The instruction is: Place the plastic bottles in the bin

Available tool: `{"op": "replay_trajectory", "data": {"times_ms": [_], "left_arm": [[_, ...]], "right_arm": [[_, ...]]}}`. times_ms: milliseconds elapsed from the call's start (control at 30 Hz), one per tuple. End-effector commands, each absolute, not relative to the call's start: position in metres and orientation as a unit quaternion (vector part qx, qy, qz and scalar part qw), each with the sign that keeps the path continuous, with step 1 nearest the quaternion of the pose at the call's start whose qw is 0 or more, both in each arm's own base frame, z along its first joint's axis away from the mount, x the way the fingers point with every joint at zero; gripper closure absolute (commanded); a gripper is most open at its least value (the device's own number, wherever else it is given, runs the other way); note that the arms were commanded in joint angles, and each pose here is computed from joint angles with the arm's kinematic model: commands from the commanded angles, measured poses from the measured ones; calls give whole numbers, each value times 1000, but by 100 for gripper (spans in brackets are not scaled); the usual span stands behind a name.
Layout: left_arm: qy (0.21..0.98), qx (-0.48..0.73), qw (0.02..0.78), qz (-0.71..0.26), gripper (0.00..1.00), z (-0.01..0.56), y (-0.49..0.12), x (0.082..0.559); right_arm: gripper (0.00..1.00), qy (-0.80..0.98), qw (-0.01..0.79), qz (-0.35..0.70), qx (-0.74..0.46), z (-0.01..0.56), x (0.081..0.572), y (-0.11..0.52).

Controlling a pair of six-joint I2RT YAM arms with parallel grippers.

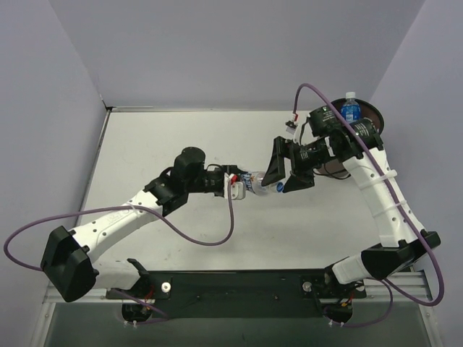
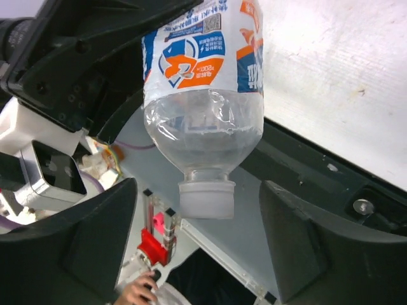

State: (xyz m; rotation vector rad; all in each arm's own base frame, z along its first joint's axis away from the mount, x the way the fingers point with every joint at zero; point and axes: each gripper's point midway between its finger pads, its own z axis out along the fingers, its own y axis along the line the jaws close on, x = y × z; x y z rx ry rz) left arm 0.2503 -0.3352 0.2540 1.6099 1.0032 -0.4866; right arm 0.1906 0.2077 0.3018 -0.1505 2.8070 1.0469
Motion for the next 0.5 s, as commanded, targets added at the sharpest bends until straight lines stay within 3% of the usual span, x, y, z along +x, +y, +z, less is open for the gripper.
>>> {"op": "replay_trajectory", "data": {"times_ms": [0,100,167,467], "left_arm": [[430,582,637,-267,87,309,-346,249],[490,529,621,-307,91,317,-354,255],[512,522,601,-323,96,310,-364,250],[535,464,620,-337,92,325,-375,252]], "right_arm": [[16,928,184,324,-27,327,210,193],[1,908,282,309,25,334,233,180],[0,885,324,331,45,343,233,179],[0,861,411,299,2,346,258,189]]}}
